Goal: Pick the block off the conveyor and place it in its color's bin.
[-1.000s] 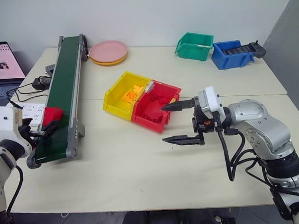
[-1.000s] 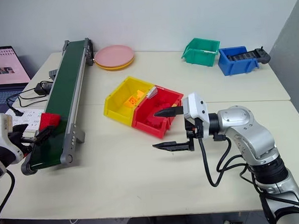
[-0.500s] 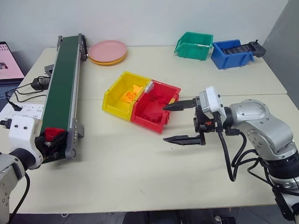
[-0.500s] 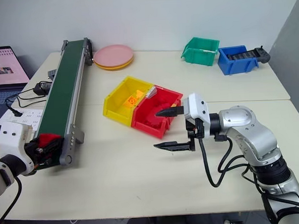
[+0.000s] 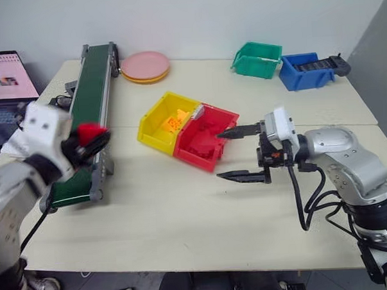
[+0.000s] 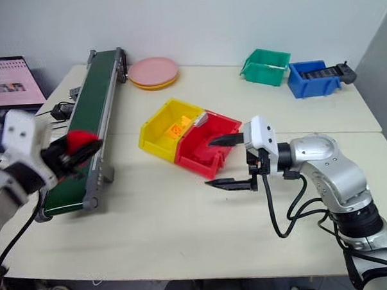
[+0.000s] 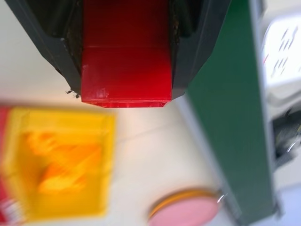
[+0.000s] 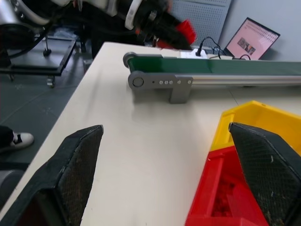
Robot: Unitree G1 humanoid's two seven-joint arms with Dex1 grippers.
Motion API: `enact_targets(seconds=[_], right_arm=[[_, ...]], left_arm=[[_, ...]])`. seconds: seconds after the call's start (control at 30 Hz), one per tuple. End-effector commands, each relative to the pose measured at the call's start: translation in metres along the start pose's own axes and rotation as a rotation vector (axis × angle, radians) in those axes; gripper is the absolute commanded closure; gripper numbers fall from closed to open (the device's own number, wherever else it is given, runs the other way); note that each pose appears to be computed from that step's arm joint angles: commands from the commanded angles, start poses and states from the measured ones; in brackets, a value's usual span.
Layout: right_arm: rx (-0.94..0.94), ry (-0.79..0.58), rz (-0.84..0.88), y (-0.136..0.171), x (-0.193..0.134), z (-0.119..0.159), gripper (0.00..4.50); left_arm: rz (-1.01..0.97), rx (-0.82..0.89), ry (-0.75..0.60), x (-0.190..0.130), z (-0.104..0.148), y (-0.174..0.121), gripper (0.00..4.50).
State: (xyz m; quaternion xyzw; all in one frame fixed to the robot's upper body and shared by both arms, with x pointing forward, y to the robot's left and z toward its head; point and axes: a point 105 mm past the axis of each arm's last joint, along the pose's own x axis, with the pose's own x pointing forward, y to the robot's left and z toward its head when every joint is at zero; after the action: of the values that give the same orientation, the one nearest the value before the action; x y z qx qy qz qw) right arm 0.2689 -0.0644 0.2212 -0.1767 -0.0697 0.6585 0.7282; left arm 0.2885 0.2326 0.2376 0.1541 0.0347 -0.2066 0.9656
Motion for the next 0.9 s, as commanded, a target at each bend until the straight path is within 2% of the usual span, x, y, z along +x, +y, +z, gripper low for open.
enact_targets(seconds=[0.03, 0.17, 0.27, 0.33, 0.53, 0.7, 0.8, 0.83, 0.9], right_arm=[[-0.035, 0.047, -0.142, -0.004, -0.021, 0.005, 0.00], [-0.027, 0.080, -0.203, -0.005, -0.024, 0.003, 0.00], [-0.014, 0.183, -0.367, -0.008, -0.047, -0.002, 0.00], [-0.020, 0.206, -0.412, -0.002, -0.054, -0.001, 0.00], [-0.011, 0.226, -0.476, 0.005, -0.058, 0.002, 0.00], [-0.005, 0.229, -0.504, 0.009, -0.060, 0.004, 0.00], [-0.006, 0.223, -0.514, 0.010, -0.061, 0.006, 0.00], [-0.006, 0.224, -0.514, 0.010, -0.060, 0.006, 0.00], [-0.006, 0.225, -0.512, 0.010, -0.060, 0.005, 0.00]], left_arm=[[-0.237, 0.028, -0.073, 0.045, 0.023, -0.035, 2.98], [-0.317, 0.053, -0.083, 0.065, 0.028, -0.046, 2.98], [-0.464, 0.069, -0.124, 0.113, 0.037, -0.083, 2.98], [-0.530, 0.111, -0.113, 0.133, 0.034, -0.101, 2.98], [-0.543, 0.138, -0.125, 0.158, 0.035, -0.104, 2.98], [-0.569, 0.199, -0.121, 0.167, 0.032, -0.111, 2.98], [-0.567, 0.192, -0.154, 0.170, 0.040, -0.114, 2.98], [-0.569, 0.180, -0.159, 0.170, 0.041, -0.114, 2.28], [-0.578, 0.178, -0.164, 0.169, 0.042, -0.114, 2.02]])
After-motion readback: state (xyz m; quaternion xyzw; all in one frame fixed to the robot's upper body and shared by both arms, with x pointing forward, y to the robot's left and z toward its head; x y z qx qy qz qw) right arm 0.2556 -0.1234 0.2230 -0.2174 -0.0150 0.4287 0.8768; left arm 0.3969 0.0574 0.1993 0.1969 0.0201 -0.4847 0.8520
